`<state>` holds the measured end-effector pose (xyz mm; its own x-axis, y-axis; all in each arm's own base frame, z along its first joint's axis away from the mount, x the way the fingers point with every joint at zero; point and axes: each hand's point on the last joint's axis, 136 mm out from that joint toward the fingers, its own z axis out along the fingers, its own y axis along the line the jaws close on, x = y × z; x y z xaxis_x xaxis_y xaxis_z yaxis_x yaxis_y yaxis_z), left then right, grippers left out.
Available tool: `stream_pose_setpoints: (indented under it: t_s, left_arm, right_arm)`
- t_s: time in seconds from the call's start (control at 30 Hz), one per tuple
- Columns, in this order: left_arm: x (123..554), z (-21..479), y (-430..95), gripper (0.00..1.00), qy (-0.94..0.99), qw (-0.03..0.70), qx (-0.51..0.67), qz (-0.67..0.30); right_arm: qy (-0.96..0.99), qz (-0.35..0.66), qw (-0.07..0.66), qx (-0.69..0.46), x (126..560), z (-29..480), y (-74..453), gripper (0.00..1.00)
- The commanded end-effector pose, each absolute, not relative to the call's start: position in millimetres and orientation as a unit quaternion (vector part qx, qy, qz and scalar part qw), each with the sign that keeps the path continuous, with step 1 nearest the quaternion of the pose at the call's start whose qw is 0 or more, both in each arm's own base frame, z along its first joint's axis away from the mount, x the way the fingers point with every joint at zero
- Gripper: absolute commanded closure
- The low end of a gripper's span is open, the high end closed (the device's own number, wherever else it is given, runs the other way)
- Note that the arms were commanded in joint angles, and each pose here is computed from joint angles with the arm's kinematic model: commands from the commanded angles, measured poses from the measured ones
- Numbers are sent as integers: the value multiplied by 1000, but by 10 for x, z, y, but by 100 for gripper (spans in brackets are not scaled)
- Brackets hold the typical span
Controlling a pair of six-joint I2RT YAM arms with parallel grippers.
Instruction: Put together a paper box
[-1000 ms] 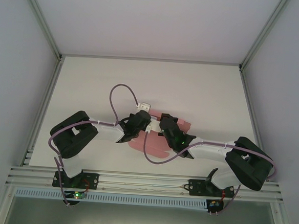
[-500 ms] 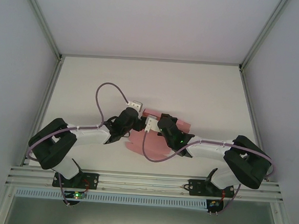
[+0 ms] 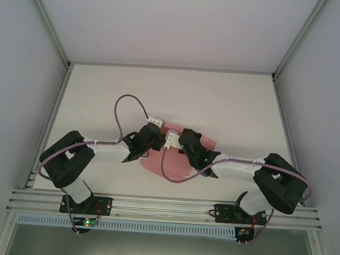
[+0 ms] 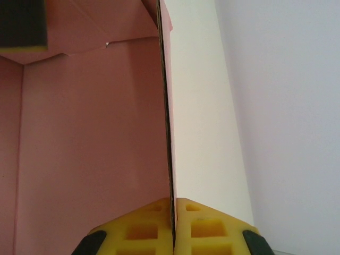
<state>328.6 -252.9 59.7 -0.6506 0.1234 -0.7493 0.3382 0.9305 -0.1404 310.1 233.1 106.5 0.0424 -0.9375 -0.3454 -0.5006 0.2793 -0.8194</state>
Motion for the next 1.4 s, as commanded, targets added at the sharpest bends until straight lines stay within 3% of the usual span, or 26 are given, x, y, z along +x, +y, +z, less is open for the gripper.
stream_pose_setpoints:
  t_s: [0.0,0.07,0.17,0.27,0.4,0.43,0.47,0.57,0.73,0.87,0.97,1.37]
  left_arm:
    - [3379,532,-2446,61,903,400,120,-102]
    - [3407,570,-2490,62,898,409,124,-110]
    - [3450,631,-2516,75,893,417,125,-111]
    - [3467,658,-2519,80,892,421,127,-108]
    - [3447,607,-2499,99,891,422,132,-104]
    - [3439,580,-2485,100,892,420,136,-100]
    - [3432,561,-2473,100,892,419,138,-98]
    - [3403,544,-2488,100,886,427,148,-106]
    - [3358,562,-2562,100,874,437,172,-128]
    - [3329,538,-2635,100,865,441,193,-144]
    - [3326,526,-2678,100,861,442,202,-148]
    - [3311,523,-2721,99,858,444,212,-150]
  right_arm:
    - [662,-208,458,-556,3060,1025,2348,100]
    - [661,-194,458,-562,3025,1022,2376,100]
    - [659,-184,460,-565,2995,1046,2390,100]
    - [653,-180,448,-584,2947,1004,2394,100]
    - [659,-175,456,-572,2969,1069,2396,86]
    - [661,-168,469,-561,2982,1149,2417,78]
    - [661,-155,484,-552,2983,1255,2453,62]
    - [651,-72,536,-533,2867,1646,2595,2]
    - [647,95,615,-441,2772,2417,2505,2]
    - [697,131,619,-337,3047,2694,2247,2]
    - [754,144,577,-278,3330,2572,2137,2]
    - [836,238,415,-269,3787,1663,2676,2]
